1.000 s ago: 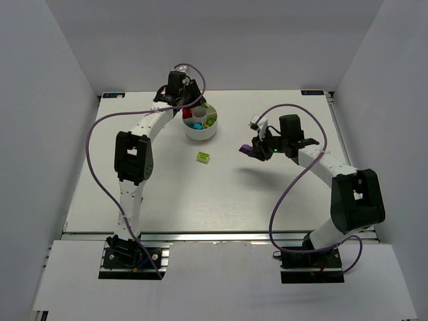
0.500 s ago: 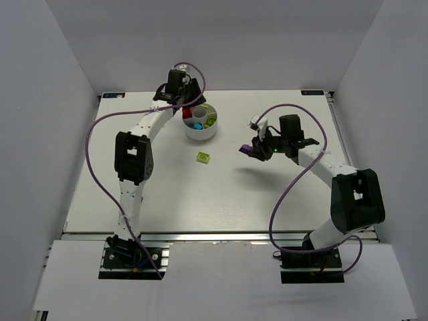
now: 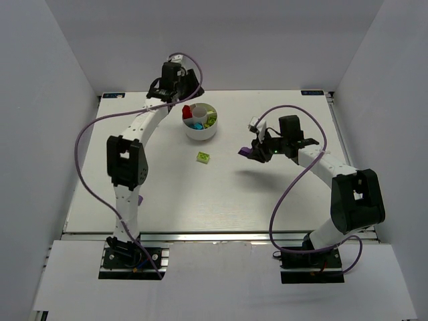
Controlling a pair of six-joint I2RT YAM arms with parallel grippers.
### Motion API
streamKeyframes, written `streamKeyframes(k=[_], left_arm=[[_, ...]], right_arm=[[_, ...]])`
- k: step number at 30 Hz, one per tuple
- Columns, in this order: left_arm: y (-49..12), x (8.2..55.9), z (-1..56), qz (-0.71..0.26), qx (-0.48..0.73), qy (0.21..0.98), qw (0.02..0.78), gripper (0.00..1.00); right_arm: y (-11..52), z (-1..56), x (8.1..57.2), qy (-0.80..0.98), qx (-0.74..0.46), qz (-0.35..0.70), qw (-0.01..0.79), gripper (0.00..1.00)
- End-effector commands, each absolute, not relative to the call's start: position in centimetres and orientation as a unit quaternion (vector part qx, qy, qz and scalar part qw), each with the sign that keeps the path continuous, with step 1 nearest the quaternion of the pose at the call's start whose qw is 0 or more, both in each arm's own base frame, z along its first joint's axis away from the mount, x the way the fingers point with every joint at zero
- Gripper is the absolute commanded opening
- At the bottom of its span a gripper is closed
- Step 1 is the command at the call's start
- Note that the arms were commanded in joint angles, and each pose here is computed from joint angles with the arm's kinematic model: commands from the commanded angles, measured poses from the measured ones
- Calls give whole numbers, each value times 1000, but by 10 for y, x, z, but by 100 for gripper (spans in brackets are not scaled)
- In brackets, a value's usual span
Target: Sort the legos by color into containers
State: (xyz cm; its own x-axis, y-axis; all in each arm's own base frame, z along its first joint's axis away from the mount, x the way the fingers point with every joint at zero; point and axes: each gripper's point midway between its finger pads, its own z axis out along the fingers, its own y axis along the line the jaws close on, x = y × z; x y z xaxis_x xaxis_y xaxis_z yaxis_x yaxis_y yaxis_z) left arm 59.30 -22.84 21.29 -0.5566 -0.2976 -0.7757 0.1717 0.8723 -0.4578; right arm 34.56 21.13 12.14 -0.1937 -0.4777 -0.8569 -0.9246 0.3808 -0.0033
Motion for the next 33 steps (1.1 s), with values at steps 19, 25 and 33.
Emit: streamKeyframes(k=[19,25,33], left_arm=[[-236,318,228,-523,-52,769,365,70],[-241,306,235,-552,-52,748,366,70],[-247,293,222,-560,-51,751,345,70]], right_arm=[[303,208,337,568,-577,245,533,0],[325,209,321,553,-594,256,525,0],[340,210,312,543,-605,257,522,0]])
